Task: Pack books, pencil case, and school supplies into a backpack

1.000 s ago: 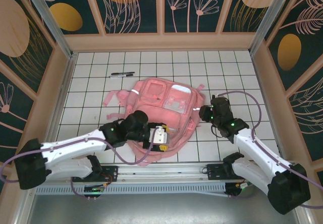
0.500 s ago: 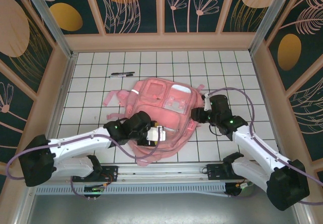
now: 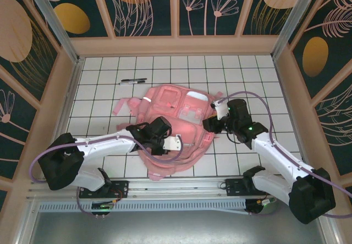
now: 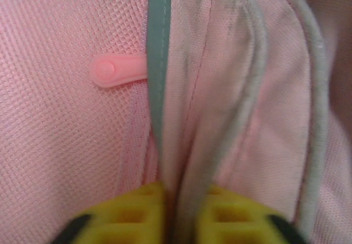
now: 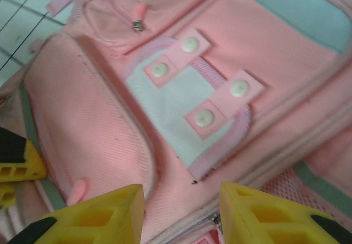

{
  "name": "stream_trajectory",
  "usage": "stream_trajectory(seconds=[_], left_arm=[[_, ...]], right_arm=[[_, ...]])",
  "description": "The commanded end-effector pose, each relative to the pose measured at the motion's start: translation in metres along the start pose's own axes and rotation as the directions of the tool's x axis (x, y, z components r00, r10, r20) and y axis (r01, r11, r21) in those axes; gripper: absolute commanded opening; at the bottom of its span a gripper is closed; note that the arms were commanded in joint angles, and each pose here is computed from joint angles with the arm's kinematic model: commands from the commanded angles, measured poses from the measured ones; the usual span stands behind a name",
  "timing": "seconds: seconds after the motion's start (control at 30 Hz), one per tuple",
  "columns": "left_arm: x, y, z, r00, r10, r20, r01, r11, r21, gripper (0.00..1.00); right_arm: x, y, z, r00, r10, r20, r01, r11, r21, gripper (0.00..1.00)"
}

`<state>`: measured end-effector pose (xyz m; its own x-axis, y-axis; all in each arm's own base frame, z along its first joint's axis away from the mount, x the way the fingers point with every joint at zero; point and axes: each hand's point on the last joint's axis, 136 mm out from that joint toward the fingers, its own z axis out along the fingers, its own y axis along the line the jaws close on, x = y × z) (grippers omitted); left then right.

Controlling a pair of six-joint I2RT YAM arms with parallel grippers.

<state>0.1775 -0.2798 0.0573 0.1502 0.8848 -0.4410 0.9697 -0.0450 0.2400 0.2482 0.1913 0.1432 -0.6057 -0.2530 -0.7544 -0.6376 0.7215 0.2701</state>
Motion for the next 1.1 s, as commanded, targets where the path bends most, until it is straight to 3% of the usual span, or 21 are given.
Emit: stream_trajectory(seconds=[0.0,0.13,0.2,0.3,0.57,0.73,0.93,0.97,1.07], left_arm=[[-0.015,0.007,-0.012,0.998,0.017,0.067,-0.018,1.0,0.011,0.0],[-0.039,0.004,-0.036,0.966,0.075,0.247,-0.08,0.997,0.01,0.0],[-0.048,0.003,-0.044,0.949,0.091,0.303,-0.1,0.995,0.013,0.0],[-0.055,0.006,-0.05,0.937,0.086,0.339,-0.099,0.995,0.023,0.0],[-0.066,0.014,-0.061,0.907,0.079,0.413,-0.088,0.996,0.001,0.0],[-0.069,0.015,-0.063,0.895,0.077,0.439,-0.087,0.996,0.001,0.0],[-0.07,0.013,-0.062,0.888,0.077,0.453,-0.094,0.995,0.015,0.0],[-0.071,0.013,-0.062,0.888,0.076,0.453,-0.092,0.996,0.013,0.0],[-0.074,0.021,-0.062,0.891,0.059,0.449,-0.068,0.998,0.002,0.0]], right_arm=[[-0.007,0.025,-0.009,0.952,-0.307,0.013,0.306,0.943,-0.132,0.4],[0.021,0.046,-0.02,0.764,-0.643,0.054,0.631,0.726,-0.275,0.42],[0.036,0.045,-0.015,0.692,-0.716,0.092,0.705,0.642,-0.301,0.42],[0.045,0.047,-0.008,0.634,-0.762,0.131,0.755,0.574,-0.317,0.42],[0.055,0.051,0.003,0.651,-0.75,0.114,0.729,0.577,-0.368,0.41],[0.056,0.042,0.014,0.686,-0.721,0.103,0.713,0.636,-0.294,0.39],[0.054,0.033,0.02,0.679,-0.73,0.078,0.724,0.65,-0.231,0.39],[0.054,0.034,0.021,0.673,-0.735,0.078,0.729,0.643,-0.235,0.37],[0.06,0.048,0.016,0.656,-0.748,0.102,0.737,0.605,-0.302,0.09]])
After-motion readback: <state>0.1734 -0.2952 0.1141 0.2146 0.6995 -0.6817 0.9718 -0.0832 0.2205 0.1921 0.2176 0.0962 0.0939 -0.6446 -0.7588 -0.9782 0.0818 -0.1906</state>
